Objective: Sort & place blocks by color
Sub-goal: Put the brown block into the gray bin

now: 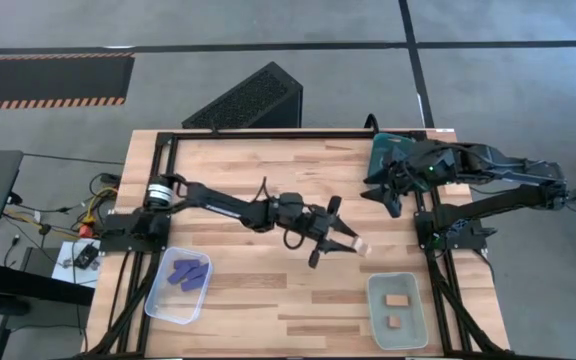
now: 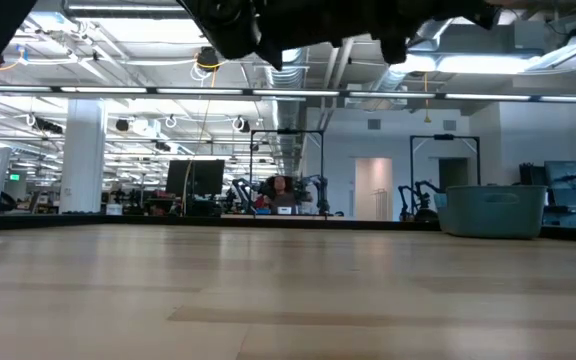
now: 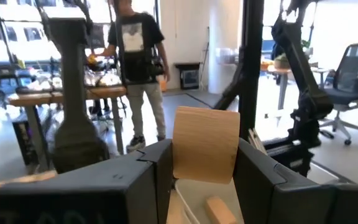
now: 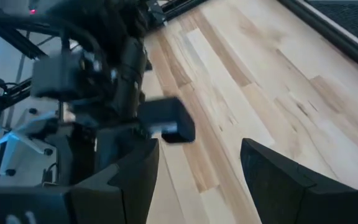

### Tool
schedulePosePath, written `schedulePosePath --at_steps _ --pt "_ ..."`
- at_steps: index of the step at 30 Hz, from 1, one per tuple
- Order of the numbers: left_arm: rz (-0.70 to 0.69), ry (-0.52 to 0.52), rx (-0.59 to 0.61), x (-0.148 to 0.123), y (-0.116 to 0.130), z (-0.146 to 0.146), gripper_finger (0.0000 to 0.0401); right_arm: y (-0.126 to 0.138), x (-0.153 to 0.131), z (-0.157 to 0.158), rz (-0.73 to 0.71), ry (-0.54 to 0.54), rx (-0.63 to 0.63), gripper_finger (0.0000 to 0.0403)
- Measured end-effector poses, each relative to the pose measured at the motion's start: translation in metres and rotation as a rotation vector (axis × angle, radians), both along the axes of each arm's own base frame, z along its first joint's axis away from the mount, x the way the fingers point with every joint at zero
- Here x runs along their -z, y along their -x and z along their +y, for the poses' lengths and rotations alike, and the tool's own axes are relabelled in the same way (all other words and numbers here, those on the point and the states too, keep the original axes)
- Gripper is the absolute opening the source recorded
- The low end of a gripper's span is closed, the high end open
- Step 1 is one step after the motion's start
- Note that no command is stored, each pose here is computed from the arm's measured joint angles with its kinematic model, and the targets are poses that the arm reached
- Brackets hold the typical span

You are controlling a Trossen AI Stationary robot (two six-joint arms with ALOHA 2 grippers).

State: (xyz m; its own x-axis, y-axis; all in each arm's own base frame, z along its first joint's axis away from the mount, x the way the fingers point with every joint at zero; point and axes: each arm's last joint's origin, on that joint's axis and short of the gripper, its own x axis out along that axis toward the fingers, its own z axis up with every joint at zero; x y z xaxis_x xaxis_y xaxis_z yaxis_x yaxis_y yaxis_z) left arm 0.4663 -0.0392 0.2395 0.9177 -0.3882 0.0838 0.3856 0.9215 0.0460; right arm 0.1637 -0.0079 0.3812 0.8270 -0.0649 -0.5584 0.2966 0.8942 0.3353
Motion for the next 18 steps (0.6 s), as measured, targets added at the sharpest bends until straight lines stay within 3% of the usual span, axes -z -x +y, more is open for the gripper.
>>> schedulePosePath --at_steps 7,18 --pt "0.031 -0.002 -0.017 0.027 -0.023 -0.02 0.0109 0.006 0.003 0.001 0.041 -0.006 -0.008 0.0249" --pt "-0.006 0.033 0.027 0.039 -0.065 -0.043 0.0109 0.008 0.003 0.001 0.045 -0.029 0.008 0.0249"
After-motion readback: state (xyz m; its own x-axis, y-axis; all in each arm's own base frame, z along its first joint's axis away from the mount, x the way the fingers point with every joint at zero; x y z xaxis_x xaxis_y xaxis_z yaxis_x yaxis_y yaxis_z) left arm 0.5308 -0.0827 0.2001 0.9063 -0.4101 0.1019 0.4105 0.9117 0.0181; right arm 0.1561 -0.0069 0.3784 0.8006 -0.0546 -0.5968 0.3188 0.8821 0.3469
